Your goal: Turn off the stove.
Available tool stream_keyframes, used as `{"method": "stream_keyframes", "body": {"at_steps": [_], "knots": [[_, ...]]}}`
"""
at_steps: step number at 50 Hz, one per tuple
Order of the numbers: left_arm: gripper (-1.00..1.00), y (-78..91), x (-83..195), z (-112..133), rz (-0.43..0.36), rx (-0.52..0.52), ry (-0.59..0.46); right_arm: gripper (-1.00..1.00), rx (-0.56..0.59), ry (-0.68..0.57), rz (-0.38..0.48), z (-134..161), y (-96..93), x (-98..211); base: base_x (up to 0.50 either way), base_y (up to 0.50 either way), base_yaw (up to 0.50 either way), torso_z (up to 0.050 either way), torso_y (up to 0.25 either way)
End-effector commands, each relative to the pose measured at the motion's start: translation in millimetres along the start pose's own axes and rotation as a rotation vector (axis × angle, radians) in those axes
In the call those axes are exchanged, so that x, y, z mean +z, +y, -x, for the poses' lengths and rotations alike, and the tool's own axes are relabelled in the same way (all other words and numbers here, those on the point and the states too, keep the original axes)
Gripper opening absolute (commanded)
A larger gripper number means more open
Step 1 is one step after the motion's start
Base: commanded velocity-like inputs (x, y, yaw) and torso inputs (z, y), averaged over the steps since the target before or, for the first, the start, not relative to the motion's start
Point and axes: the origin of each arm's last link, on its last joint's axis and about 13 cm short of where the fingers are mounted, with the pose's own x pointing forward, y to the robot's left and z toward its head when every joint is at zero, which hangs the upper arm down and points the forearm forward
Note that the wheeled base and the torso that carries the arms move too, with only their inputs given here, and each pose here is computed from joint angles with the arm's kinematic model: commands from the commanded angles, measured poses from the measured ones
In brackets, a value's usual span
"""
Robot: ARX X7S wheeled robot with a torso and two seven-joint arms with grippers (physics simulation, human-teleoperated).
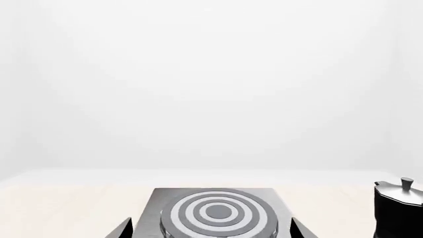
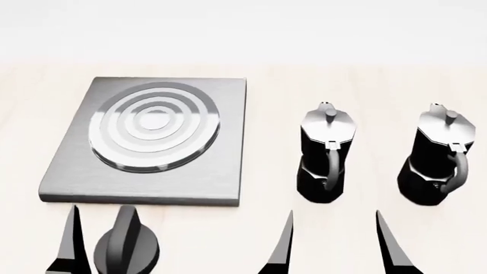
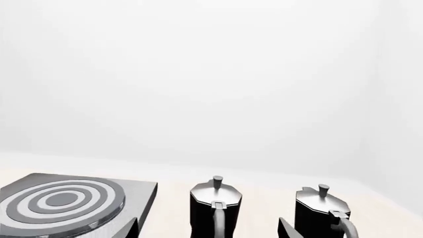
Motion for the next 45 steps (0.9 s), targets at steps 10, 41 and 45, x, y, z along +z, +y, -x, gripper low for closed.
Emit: {"method": "stream_keyframes", "body": {"at_steps": [10, 41, 45], "knots": [[1.0, 0.3, 0.1, 0.7, 0.005, -0.001, 0.002, 1.0, 0.0, 0.0, 0.001, 0.7, -0.3, -0.6, 0.0, 0.0, 0.0, 0.0, -0.112], [1.0, 1.0, 0.3, -0.4, 0.005, 0.012, 0.001, 1.0, 0.002, 0.001, -0.002, 0.9, -0.3, -0.8, 0.0, 0.0, 0.0, 0.0, -0.093], [1.0, 1.5, 1.1, -1.0, 0.013, 0.019, -0.002, 1.0, 0.001, 0.002, -0.003, 0.9, -0.5, -0.8, 0.0, 0.0, 0.0, 0.0, 0.0]]}}
